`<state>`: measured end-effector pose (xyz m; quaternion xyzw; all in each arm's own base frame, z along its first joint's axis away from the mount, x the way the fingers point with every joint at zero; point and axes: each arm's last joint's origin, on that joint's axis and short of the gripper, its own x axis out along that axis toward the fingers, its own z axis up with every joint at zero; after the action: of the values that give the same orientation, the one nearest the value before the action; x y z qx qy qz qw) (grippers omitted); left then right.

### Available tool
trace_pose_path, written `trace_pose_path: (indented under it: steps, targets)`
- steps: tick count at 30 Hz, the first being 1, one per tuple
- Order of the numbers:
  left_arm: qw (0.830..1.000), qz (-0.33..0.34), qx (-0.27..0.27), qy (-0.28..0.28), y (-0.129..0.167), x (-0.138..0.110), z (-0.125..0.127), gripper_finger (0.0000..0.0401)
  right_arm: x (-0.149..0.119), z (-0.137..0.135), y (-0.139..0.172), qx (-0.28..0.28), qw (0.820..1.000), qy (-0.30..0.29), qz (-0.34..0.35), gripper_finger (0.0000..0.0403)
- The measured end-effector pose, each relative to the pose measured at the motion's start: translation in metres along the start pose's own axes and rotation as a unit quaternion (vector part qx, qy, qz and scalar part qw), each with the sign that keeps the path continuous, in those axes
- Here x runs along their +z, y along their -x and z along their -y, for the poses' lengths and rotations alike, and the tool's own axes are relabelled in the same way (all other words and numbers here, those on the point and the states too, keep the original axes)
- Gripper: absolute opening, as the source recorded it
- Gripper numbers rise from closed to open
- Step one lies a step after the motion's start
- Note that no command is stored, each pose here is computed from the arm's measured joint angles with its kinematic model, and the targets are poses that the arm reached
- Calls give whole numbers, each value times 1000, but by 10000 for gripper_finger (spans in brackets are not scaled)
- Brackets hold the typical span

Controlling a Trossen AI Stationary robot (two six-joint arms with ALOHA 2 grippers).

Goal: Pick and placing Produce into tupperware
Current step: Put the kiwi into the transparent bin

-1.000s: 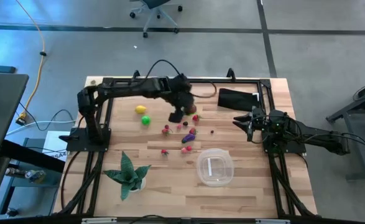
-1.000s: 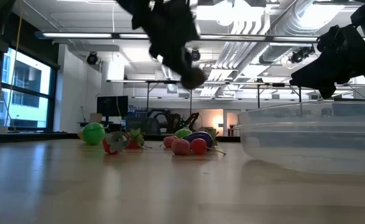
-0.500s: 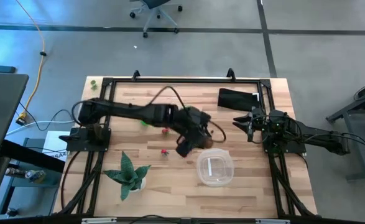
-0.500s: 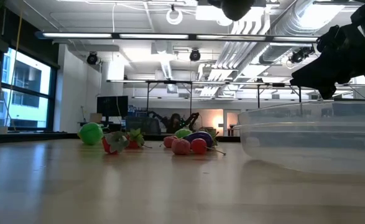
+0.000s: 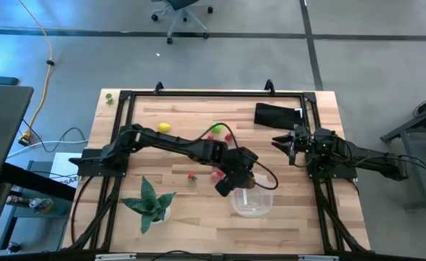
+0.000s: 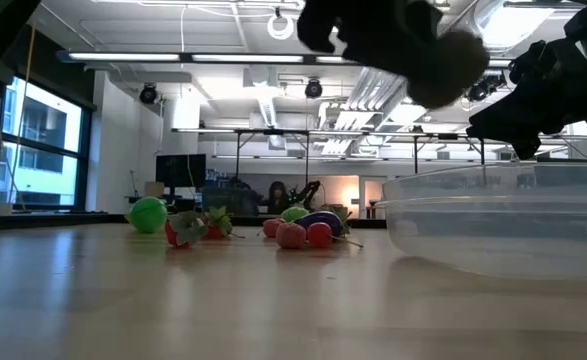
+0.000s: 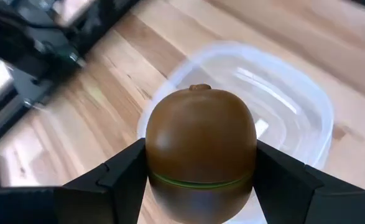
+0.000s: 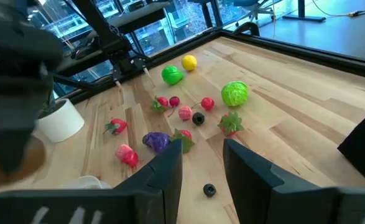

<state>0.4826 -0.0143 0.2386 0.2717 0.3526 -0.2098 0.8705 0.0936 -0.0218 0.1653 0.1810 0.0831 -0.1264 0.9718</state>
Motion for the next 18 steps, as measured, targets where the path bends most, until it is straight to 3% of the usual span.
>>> trace_pose_path:
  steps: [10,18]
  targets:
    - [999,-41,-27,-11,-39,-12,15,234,0,0,0,2,1000,1,-1,108]
    - [996,-70,-30,-41,-50,-10,31,234,0,0,0,5,1000,2,-2,108]
